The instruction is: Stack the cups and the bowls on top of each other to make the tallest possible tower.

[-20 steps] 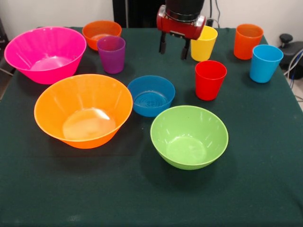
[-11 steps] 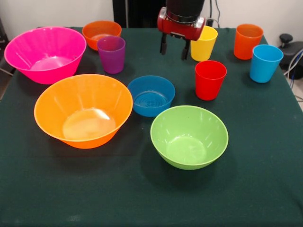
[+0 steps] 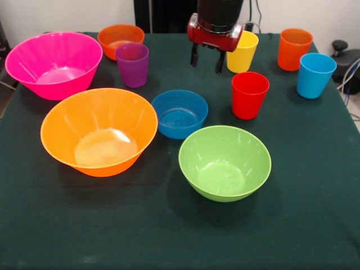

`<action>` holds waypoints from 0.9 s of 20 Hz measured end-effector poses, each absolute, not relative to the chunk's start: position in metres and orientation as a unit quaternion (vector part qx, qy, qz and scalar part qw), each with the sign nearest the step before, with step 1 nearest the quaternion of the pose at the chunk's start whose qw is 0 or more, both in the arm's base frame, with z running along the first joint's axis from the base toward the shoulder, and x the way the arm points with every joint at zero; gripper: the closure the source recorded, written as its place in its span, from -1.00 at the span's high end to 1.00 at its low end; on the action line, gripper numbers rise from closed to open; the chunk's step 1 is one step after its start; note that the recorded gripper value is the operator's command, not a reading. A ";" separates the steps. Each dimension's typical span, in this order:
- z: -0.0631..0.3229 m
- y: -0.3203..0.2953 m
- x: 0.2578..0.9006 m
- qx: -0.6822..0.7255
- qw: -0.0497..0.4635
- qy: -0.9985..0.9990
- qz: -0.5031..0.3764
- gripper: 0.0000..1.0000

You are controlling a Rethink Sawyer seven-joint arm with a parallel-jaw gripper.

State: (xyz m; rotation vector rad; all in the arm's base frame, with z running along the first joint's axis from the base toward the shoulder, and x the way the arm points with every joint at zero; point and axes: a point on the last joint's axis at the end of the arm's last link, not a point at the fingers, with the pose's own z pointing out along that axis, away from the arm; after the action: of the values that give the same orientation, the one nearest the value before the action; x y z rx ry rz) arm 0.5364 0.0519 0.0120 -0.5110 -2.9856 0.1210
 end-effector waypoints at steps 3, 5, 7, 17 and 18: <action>0.009 0.052 0.534 -0.168 0.058 -0.983 0.040 1.00; 0.009 0.052 0.534 -0.168 0.058 -0.983 0.040 1.00; 0.009 0.052 0.534 -0.168 0.058 -0.983 0.040 1.00; 0.010 0.050 0.532 -0.168 0.055 -0.983 0.044 1.00; 0.010 0.050 0.531 -0.168 0.054 -0.983 0.044 1.00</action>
State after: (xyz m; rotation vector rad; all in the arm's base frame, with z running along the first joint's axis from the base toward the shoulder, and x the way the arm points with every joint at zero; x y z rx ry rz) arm 0.5305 0.0503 0.0095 -0.5113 -2.9871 0.1339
